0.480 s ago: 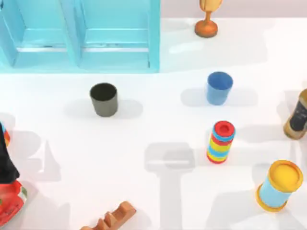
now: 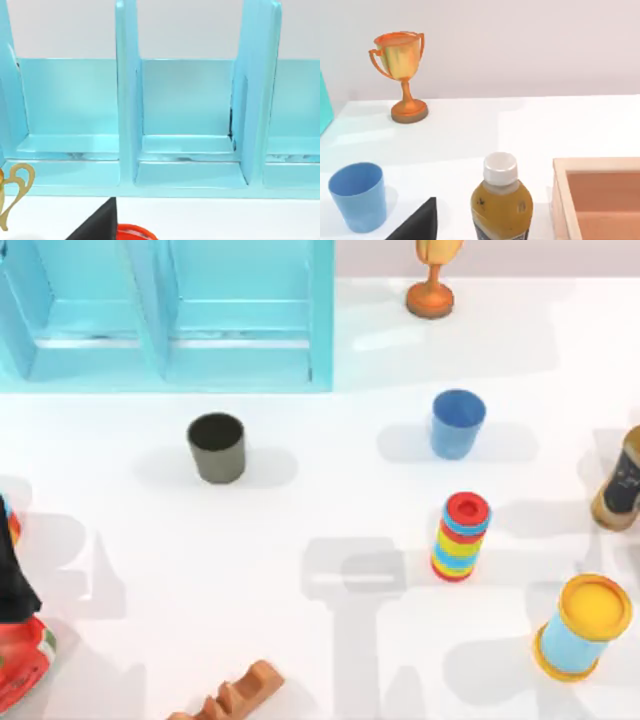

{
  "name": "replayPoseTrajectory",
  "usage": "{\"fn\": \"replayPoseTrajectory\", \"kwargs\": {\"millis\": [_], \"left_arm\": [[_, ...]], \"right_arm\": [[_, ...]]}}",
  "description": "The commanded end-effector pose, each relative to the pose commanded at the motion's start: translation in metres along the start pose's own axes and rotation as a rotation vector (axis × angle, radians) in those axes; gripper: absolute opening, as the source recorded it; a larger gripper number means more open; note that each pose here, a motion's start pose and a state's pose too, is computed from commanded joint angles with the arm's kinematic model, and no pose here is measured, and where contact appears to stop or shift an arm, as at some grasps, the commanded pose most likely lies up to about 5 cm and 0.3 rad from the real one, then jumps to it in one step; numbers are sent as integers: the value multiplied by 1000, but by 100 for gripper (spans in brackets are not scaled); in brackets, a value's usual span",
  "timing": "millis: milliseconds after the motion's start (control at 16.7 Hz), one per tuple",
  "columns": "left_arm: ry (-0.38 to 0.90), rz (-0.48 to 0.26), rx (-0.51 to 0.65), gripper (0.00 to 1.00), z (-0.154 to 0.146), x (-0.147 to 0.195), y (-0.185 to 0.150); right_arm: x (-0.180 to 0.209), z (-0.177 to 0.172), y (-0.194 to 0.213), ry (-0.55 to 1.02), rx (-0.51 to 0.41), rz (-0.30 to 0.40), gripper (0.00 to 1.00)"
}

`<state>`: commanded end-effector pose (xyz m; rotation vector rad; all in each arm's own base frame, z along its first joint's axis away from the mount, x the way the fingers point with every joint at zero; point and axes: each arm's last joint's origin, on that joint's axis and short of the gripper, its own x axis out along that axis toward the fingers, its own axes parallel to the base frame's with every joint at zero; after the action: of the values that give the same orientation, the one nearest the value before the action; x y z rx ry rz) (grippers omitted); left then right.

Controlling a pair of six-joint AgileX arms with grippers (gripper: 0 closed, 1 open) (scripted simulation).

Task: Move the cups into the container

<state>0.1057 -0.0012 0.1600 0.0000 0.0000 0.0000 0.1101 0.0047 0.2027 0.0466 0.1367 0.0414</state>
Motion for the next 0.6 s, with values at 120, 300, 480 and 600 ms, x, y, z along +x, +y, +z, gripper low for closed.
{"fn": "replayPoseTrajectory", "kwargs": {"millis": [120,300,480,600], "left_arm": [[0,0,0,100,0,0,0],[0,0,0,100,0,0,0],[0,0,0,100,0,0,0],[0,0,0,100,0,0,0]], "right_arm": [[5,32,6,90,25,20,100],[32,88,19,262,58,44,100],[85,132,41,475,75,52,100],[130,146,60,628,75,45,100]]}}
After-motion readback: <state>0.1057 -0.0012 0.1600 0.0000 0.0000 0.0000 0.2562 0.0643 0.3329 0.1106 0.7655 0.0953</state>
